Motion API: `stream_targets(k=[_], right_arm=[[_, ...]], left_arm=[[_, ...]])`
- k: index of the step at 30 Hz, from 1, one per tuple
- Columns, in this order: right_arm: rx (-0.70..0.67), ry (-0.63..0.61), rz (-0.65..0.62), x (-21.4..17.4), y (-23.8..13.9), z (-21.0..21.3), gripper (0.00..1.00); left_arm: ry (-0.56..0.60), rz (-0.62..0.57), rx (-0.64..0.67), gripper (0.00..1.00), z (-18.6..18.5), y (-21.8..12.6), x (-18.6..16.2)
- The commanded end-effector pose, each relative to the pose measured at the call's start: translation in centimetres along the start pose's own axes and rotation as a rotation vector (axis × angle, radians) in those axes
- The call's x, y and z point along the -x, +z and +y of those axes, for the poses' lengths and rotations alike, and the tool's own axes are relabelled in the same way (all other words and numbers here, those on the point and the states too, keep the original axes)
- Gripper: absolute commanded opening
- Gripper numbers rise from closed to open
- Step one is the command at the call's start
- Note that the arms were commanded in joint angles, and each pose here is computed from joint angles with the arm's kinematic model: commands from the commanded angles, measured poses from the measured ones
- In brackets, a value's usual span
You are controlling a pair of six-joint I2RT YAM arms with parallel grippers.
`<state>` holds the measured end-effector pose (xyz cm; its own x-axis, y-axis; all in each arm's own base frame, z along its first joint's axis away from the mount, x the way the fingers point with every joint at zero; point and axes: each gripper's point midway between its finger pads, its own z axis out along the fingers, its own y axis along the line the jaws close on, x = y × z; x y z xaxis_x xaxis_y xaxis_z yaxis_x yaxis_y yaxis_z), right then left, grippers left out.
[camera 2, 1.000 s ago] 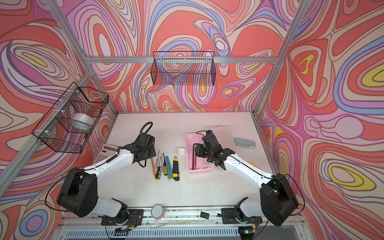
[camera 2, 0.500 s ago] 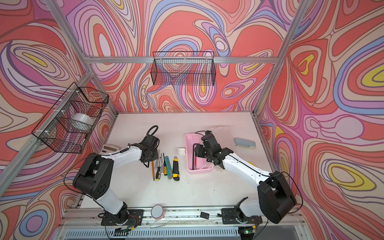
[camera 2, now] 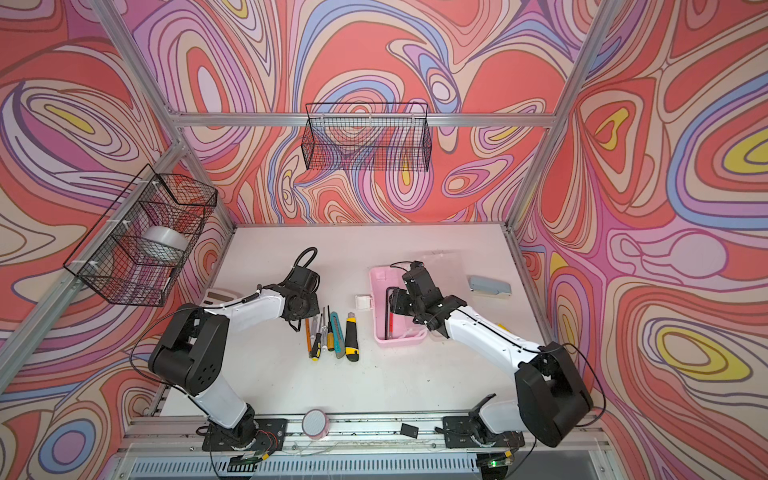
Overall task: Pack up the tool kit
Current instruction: 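Lift the orange-handled hex key with the left gripper off the table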
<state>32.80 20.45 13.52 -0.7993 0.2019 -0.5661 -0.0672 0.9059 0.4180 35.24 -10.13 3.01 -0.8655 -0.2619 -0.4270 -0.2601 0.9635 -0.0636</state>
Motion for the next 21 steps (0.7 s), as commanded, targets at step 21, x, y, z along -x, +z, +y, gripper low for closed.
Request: stream_targets(k=[21], right_arm=[[-0.003,-0.017,-0.014,1.2,0.5,0.5,0.61]], left_arm=[[-0.01,0.078,-0.008,0.1,0.6,0.6,-2.4]])
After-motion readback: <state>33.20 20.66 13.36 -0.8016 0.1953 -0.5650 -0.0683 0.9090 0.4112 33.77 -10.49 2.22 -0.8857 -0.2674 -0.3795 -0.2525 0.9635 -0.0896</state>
